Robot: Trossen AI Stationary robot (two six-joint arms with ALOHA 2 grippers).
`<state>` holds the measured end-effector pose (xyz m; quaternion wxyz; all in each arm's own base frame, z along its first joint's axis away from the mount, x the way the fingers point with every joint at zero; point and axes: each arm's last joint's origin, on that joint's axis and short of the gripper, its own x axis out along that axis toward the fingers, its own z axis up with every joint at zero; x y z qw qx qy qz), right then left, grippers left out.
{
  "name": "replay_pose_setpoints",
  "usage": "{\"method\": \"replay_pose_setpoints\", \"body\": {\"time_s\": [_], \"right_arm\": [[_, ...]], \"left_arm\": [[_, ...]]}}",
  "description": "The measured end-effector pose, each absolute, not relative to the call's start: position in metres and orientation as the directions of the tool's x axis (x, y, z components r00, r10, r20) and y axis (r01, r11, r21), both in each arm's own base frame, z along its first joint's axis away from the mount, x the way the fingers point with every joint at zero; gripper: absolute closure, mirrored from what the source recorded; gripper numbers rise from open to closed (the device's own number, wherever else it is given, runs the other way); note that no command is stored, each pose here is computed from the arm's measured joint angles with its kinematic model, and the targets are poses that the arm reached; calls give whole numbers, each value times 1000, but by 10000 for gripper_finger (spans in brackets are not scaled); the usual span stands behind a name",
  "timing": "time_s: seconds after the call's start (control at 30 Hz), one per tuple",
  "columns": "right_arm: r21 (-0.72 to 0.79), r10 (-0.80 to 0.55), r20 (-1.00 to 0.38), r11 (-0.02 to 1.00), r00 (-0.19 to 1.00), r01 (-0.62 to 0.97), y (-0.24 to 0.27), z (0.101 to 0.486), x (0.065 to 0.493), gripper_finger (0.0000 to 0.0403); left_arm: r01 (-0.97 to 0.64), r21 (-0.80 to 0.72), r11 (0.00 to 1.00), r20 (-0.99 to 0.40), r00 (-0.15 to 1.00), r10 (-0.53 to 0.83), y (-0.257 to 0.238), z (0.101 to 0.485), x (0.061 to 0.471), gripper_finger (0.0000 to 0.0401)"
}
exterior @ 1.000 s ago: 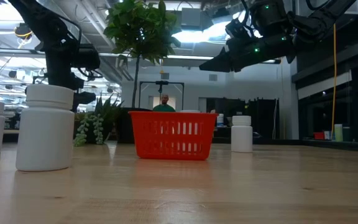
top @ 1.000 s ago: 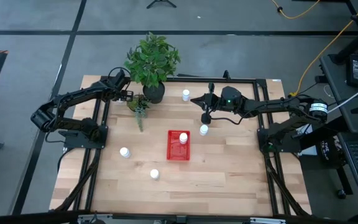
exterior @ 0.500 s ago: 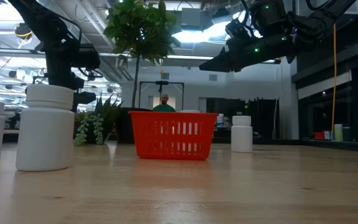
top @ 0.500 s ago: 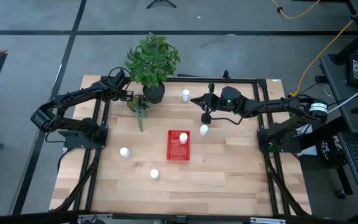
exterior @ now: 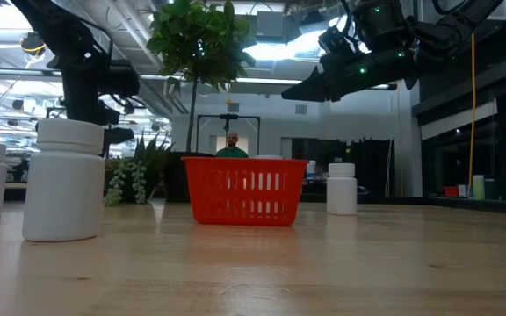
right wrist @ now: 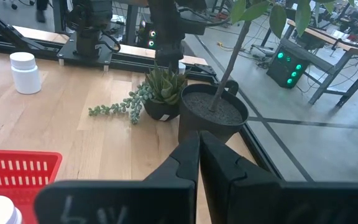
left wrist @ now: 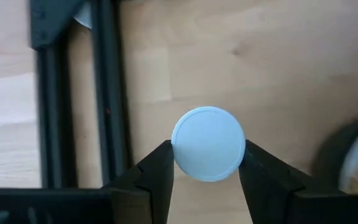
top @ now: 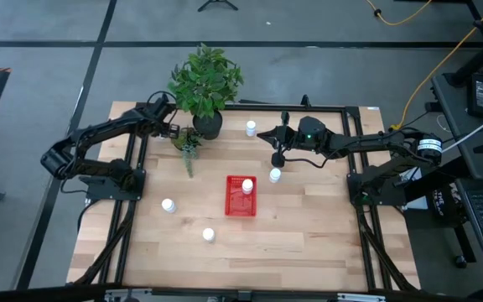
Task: Pick and place pill bottles into a basket
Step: Put the white medicine bottle into the red bin
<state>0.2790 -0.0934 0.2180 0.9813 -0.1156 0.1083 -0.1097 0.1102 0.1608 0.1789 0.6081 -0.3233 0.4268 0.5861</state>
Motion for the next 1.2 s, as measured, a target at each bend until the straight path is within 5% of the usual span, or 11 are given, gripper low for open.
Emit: {"method": "replay_pose_setpoints", "body": {"time_s": [0.63, 1.2], "right_arm": [[-251, -240, -188, 949, 952, 190, -93, 218, 279, 386], [-273, -240, -187, 944, 952, 185, -93, 218, 279, 386]], "left_arm": [[-933, -113, 341, -736, 309, 603, 103, 239, 104, 253], [-675, -198, 711, -530, 684, 501, 58, 264, 138, 253]]}}
